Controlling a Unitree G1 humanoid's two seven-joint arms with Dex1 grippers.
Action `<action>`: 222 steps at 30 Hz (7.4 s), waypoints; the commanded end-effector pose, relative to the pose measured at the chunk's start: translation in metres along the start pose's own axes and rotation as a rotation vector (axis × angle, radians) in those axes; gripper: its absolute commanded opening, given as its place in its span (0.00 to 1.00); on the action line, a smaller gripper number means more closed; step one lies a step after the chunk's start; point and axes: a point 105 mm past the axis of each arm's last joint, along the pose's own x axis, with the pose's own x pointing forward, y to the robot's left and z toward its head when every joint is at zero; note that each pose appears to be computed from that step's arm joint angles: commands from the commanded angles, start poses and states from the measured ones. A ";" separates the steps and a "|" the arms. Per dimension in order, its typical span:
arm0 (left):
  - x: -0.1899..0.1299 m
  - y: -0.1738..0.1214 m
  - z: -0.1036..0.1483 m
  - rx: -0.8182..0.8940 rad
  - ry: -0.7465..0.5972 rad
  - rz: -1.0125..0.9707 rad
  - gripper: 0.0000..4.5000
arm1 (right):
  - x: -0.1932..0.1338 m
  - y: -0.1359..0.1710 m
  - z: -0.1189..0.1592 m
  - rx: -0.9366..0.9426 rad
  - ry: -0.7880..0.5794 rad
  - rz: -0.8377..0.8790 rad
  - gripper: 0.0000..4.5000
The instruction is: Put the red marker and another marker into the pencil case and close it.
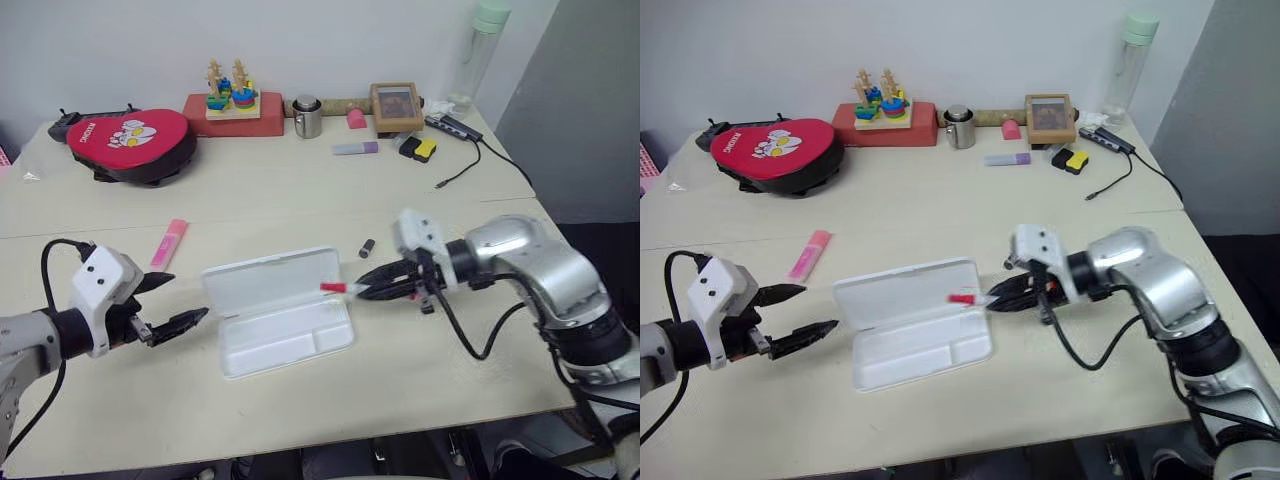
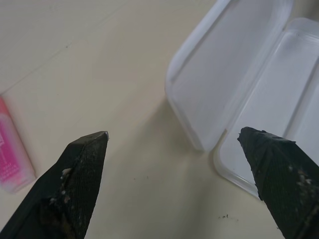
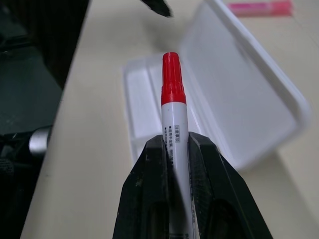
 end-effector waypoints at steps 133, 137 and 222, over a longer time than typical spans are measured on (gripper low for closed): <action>0.060 0.121 -0.051 -0.358 0.096 0.443 0.27 | -0.005 -0.056 0.030 0.035 -0.195 -0.349 1.00; 0.044 0.132 -0.023 -0.278 0.003 0.513 0.27 | -0.007 -0.055 0.031 0.032 -0.196 -0.350 1.00; 0.044 -0.085 0.015 0.368 0.143 -0.529 0.98 | -0.035 -0.041 -0.006 0.032 -0.017 -0.264 1.00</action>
